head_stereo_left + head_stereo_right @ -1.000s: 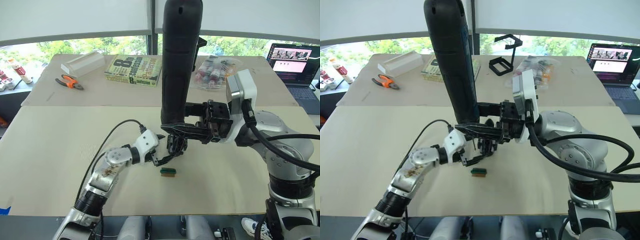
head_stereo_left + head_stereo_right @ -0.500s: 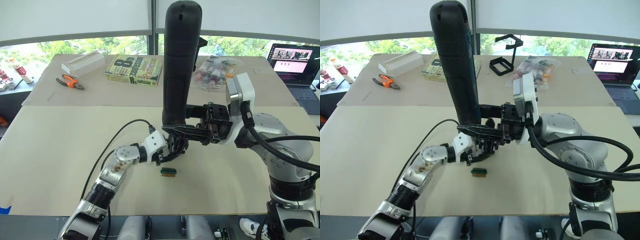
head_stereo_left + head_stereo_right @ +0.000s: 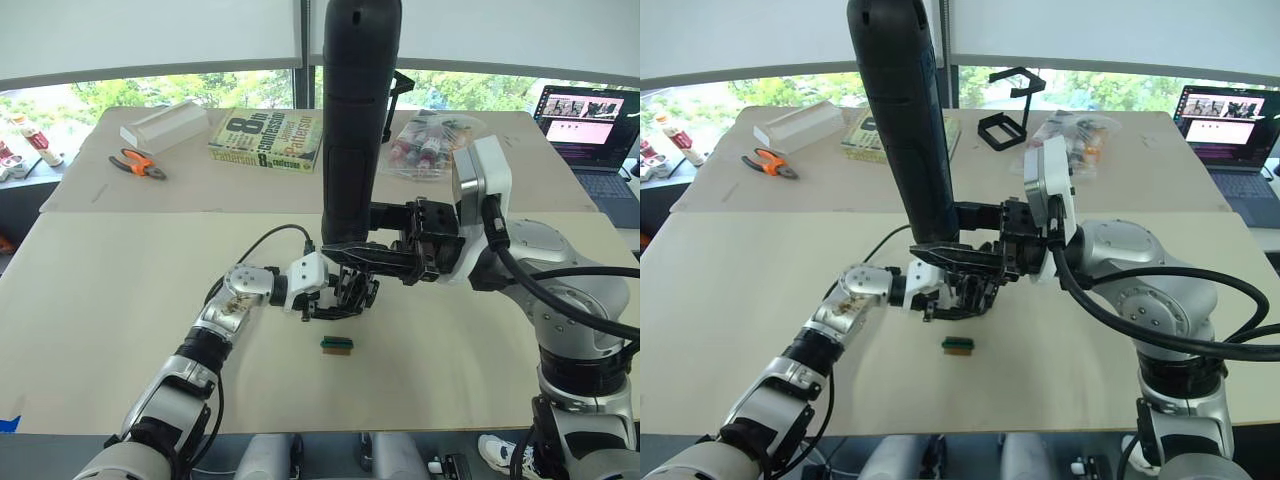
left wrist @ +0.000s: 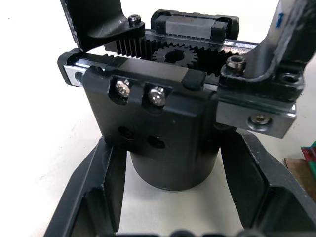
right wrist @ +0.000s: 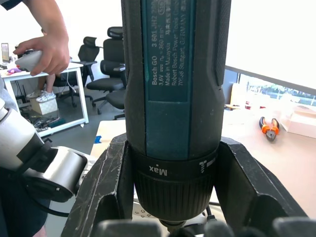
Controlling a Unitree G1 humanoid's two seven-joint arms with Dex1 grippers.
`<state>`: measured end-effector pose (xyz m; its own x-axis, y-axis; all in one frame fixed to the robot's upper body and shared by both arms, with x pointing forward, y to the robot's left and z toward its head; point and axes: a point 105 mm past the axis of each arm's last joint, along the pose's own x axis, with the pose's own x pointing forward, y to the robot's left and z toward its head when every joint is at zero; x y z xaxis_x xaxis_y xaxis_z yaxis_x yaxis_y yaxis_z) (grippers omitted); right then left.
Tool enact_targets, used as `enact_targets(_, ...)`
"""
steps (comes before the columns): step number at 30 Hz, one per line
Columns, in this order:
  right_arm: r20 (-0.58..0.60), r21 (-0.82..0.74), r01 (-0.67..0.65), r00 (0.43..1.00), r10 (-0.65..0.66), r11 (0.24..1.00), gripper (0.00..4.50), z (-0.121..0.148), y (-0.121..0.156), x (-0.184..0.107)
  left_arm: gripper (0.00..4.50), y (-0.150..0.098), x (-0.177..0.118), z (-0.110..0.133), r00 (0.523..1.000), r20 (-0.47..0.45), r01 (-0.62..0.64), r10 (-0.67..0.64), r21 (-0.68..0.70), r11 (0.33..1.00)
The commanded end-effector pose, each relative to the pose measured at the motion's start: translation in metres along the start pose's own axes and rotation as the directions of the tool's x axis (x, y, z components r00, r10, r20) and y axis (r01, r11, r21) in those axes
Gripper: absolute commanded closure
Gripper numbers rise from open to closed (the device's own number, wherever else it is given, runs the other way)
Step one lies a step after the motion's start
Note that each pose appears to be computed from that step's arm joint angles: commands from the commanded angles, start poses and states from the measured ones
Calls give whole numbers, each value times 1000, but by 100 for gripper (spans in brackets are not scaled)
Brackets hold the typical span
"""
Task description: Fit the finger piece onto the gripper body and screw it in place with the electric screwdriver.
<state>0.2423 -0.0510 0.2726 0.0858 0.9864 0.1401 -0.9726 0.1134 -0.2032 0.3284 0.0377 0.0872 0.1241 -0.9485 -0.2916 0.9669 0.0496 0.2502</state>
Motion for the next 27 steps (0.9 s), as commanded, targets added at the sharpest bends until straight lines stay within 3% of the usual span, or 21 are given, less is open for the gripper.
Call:
enact_targets(1,33,-50,-19,999,21,999,261,12,5,3,0,1,-5,5,999,17,-35,35,7,999)
enact_targets(7,36,-44,-22,999,24,999,261,9,5,4,0,-2,-2,8,986,47,-157,158,-29,987)
enact_targets(15,31,-37,-21,999,22,999,261,5,4,6,0,-5,4,7,976,51,-208,210,-51,977)
enact_targets(18,18,-55,-8,1000,9,998,261,2,1,5,86,-10,5,7,981,56,-181,184,-53,982)
enact_targets(21,7,-78,-4,1000,4,997,261,-1,0,6,220,-11,4,5,983,49,-172,174,-52,984)
enact_targets(27,-14,-108,-15,1000,14,994,261,-7,2,7,222,-10,6,5,985,46,-166,169,-47,985)
